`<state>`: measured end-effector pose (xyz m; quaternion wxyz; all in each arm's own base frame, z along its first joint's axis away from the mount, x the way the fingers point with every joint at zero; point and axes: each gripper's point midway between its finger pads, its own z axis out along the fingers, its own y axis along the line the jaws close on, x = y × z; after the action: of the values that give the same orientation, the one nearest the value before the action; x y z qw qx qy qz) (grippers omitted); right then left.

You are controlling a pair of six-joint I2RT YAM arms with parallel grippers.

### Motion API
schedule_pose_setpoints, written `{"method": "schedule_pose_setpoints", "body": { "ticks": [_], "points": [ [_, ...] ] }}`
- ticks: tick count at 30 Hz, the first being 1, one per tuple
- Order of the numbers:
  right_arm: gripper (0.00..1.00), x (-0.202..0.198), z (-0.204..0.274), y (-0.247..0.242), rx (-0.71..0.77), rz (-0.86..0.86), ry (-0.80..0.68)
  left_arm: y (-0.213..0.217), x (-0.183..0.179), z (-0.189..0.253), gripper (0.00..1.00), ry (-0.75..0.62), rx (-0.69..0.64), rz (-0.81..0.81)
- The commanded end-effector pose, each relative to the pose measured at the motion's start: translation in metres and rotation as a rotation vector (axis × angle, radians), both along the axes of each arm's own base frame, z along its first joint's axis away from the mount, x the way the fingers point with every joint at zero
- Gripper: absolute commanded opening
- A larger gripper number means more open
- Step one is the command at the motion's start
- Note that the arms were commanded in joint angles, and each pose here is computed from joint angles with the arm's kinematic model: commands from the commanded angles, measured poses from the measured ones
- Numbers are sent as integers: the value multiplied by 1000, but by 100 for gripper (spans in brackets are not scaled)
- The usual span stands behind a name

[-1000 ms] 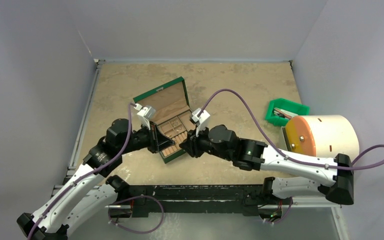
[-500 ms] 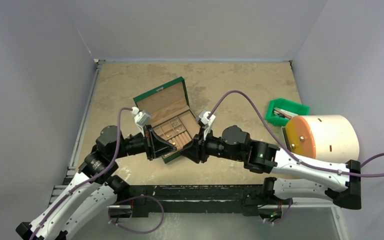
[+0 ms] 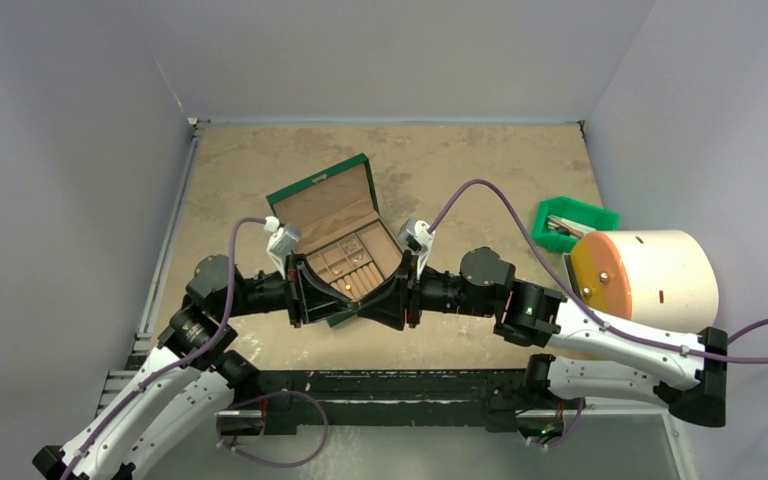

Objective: Organize the mixed jewelry

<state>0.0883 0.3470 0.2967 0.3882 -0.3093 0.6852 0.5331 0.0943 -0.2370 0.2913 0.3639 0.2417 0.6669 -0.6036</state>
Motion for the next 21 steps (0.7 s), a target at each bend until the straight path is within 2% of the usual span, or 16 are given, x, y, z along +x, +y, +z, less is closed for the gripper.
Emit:
{"method": "schedule_pose_setpoints", "body": {
  "ticks": [1,9,21],
  "points": [
    [35,-8,28,3,113,57,-5,0,-7,14,0,-51,-50,-35],
    [28,-9,30,5,128,73,3,1,-9,14,0,-50,-53,-39],
    [30,-1,22,3,120,46,19,2,-12,24,0,-85,-91,-52]
  ]
}}
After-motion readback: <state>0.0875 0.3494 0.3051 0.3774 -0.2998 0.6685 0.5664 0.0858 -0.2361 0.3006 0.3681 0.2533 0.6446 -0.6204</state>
